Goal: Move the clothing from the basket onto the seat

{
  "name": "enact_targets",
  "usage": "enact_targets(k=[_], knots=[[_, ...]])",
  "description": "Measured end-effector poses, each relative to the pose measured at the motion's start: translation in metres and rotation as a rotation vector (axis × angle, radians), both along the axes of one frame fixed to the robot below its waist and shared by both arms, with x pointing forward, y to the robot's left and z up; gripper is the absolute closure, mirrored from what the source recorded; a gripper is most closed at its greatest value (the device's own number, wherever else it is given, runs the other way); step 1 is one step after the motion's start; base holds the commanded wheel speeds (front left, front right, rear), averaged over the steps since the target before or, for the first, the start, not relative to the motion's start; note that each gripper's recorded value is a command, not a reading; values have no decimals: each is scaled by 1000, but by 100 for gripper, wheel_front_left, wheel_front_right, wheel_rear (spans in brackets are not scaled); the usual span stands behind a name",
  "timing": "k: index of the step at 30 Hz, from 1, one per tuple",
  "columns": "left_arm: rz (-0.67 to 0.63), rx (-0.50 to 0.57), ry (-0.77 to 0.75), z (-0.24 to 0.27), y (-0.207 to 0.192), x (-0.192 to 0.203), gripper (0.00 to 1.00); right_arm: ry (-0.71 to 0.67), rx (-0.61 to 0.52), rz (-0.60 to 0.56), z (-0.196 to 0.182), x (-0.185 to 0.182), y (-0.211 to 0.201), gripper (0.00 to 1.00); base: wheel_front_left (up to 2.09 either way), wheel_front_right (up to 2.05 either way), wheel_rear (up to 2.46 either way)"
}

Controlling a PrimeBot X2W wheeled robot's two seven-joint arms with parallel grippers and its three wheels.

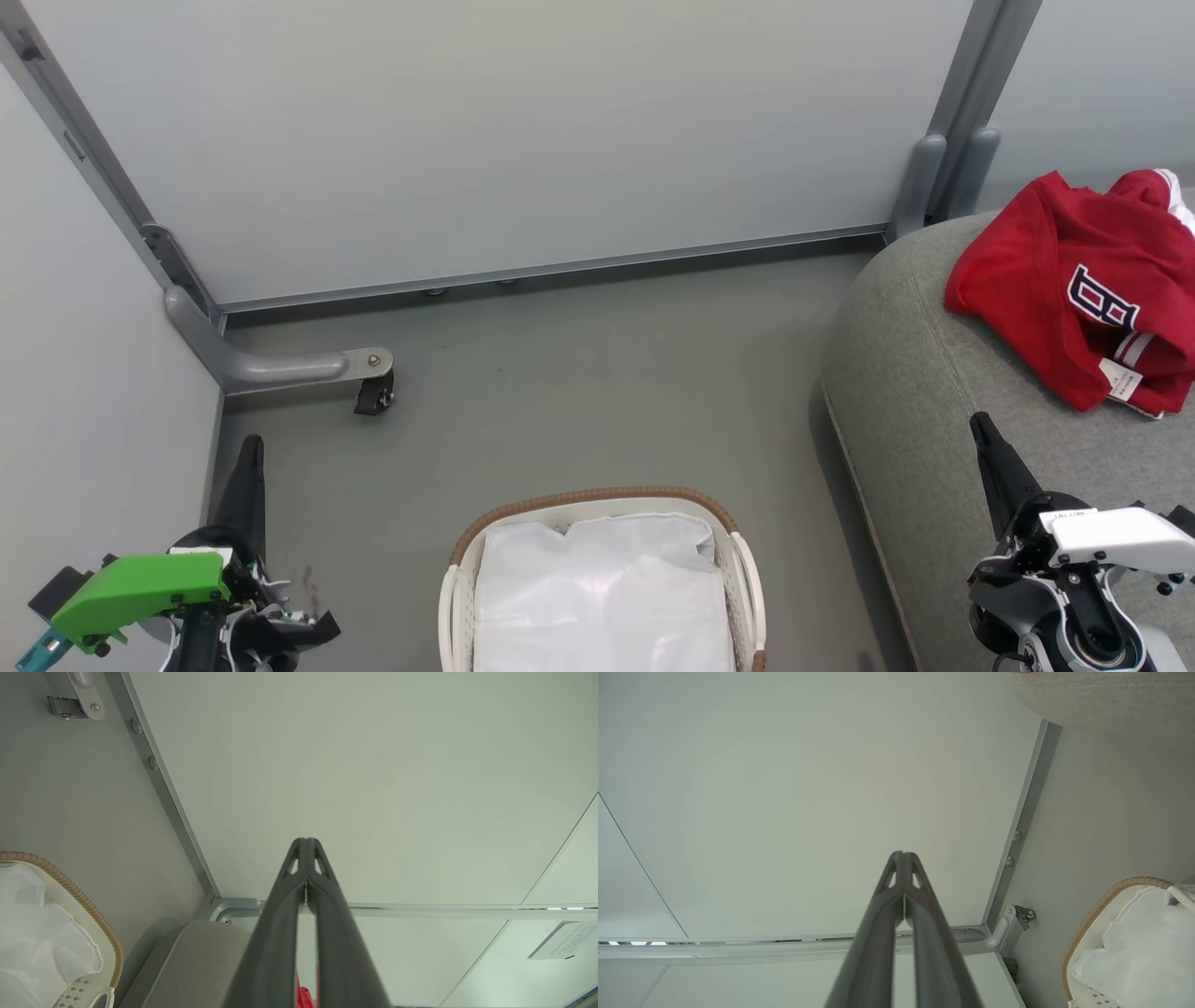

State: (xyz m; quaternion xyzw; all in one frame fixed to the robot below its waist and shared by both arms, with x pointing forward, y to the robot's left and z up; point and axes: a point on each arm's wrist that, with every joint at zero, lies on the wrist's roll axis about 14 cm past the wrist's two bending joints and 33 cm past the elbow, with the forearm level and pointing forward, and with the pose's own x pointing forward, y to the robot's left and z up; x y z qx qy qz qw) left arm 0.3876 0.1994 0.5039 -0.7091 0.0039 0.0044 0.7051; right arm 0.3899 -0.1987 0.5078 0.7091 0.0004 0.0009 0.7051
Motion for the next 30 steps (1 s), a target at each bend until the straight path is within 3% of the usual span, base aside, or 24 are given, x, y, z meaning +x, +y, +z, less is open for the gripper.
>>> enact_targets(k=[30], knots=[[0, 0, 0, 0, 0, 0, 100, 0, 0, 0, 0, 0, 0, 100, 0, 0, 0]])
